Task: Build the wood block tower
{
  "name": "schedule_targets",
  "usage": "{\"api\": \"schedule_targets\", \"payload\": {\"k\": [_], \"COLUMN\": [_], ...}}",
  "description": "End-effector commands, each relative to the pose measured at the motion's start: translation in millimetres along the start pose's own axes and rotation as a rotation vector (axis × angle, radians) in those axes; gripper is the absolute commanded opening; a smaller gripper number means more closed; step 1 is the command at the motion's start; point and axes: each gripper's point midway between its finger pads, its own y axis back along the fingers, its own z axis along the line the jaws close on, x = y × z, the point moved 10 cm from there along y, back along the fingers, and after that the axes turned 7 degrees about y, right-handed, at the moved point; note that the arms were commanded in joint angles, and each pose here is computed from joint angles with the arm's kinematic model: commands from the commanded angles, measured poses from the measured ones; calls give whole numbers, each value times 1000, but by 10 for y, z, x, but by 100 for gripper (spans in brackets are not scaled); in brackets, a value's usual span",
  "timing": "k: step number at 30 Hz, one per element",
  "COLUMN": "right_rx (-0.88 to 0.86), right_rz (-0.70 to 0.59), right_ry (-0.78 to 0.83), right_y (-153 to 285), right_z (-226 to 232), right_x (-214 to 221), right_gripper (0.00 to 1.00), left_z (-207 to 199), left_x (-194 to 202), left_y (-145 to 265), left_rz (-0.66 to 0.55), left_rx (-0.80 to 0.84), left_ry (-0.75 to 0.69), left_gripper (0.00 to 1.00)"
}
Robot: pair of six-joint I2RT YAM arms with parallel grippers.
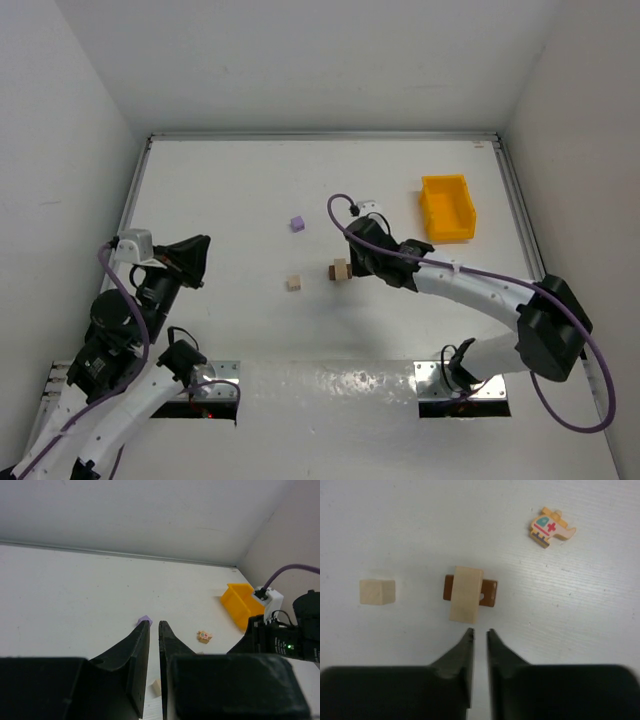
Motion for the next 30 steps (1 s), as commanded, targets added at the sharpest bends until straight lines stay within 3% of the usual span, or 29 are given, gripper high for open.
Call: {"api": "schedule_targets", "payload": {"k": [1, 3, 5, 9, 12, 13, 16, 19, 30], "right_rx": [-73, -121, -119, -132, -169, -192, -219, -180, -112], "right_rz": [-104, -128, -125, -174, -184, -151, -163, -162, -52], "right_ry": [131, 203, 240, 289, 283, 285, 269, 278, 268], "right_y": [132, 154, 61, -108, -340, -511, -765, -926, -1815], "right_z": [80, 162, 218, 360, 450, 493, 575, 632, 674], "right_x": [-324, -490, -560, -885, -1094, -1082, -1355, -1551, -1507], "right_gripper": [8, 1, 2, 17, 34, 44, 58, 64, 61], "left_z": [-22, -27, -28, 1, 31, 51, 89, 117, 184], "left_x": [27, 47, 66, 108, 121, 118, 118, 138, 157], "left_y": [-72, -112, -156, -226, -262, -270, -307, -361, -455], "left_rz": [20, 31, 43, 61, 68, 65, 58, 75, 92], "left_rx": [-1, -8, -21, -63, -94, -111, -140, -158, -201], "left_ry": [-14, -21, -27, -43, -52, -56, -58, -66, -73], "left_gripper": [12, 12, 12, 12, 12, 12, 12, 13, 13]}}
